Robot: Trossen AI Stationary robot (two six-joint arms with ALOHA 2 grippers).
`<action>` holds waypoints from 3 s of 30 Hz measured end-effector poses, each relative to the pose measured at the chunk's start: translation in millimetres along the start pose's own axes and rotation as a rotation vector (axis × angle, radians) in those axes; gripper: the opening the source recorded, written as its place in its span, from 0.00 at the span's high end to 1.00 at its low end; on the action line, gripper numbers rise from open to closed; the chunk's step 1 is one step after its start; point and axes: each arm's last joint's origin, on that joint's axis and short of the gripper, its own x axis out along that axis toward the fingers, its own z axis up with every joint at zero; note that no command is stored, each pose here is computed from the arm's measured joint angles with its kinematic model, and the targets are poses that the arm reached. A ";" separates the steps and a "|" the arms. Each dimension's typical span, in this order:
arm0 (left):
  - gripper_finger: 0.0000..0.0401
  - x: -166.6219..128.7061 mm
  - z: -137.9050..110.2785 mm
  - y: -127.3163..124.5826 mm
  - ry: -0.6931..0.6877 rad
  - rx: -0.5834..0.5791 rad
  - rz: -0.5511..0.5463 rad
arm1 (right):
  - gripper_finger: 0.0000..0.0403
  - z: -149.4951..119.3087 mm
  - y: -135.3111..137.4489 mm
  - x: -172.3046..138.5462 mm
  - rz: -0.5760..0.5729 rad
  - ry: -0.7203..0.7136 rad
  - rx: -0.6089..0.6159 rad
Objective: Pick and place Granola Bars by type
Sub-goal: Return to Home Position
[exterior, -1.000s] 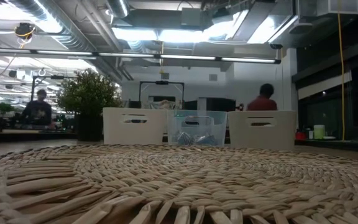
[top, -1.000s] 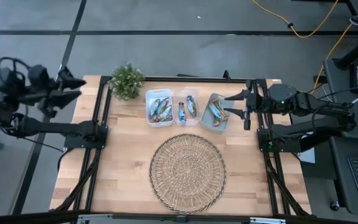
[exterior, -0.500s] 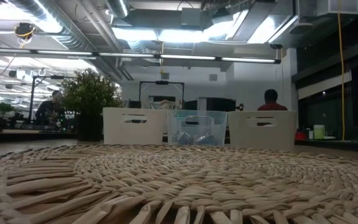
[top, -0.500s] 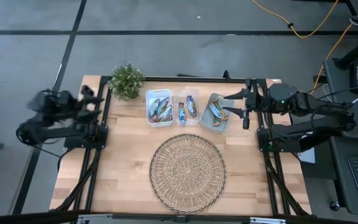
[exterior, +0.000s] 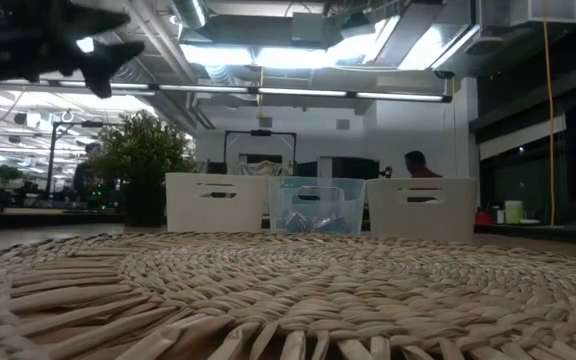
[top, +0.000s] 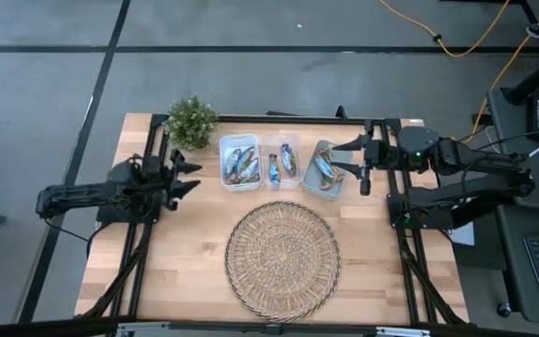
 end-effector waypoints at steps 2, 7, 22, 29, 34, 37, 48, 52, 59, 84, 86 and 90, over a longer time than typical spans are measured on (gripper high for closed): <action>0.44 -0.1 -6.8 1.4 0.065 0.037 0.008 | 0.56 -1.4 0.4 0.5 0.004 0.014 -0.003; 0.44 -2.8 -23.8 6.1 0.242 0.108 0.070 | 0.56 -2.2 0.6 0.3 0.007 0.022 -0.004; 0.44 -5.1 -34.0 9.6 0.353 0.167 0.123 | 0.56 -0.7 0.3 0.2 0.004 0.007 0.002; 0.44 -5.1 -33.9 9.6 0.352 0.167 0.124 | 0.56 -1.0 0.4 0.3 0.004 0.009 0.049; 0.45 -5.2 -34.1 8.9 0.352 0.167 0.119 | 0.56 -1.0 0.4 0.3 0.003 0.009 0.048; 0.44 -6.7 -30.4 3.6 0.307 0.163 0.084 | 0.56 -1.0 0.4 0.3 0.004 0.009 0.051; 0.44 -7.0 -26.2 -8.3 0.255 0.138 -0.044 | 0.56 -11.3 5.5 14.3 0.008 -0.134 0.069; 0.45 -7.0 -27.0 -8.2 0.263 0.138 -0.044 | 0.56 -43.9 16.6 34.1 0.023 -0.264 0.119; 0.45 -7.1 -27.1 -8.2 0.264 0.138 -0.044 | 0.56 -119.0 35.6 42.0 0.088 -0.366 0.295; 0.45 -7.1 -27.3 -8.2 0.266 0.138 -0.044 | 0.66 -225.2 60.3 25.4 0.231 -0.152 0.199; 0.45 -7.1 -27.3 -8.2 0.266 0.139 -0.044 | 0.66 -230.1 61.8 23.7 0.242 -0.096 0.187; 0.45 -7.1 -27.3 -8.2 0.266 0.139 -0.044 | 0.66 -230.1 61.3 9.9 0.254 -0.100 0.179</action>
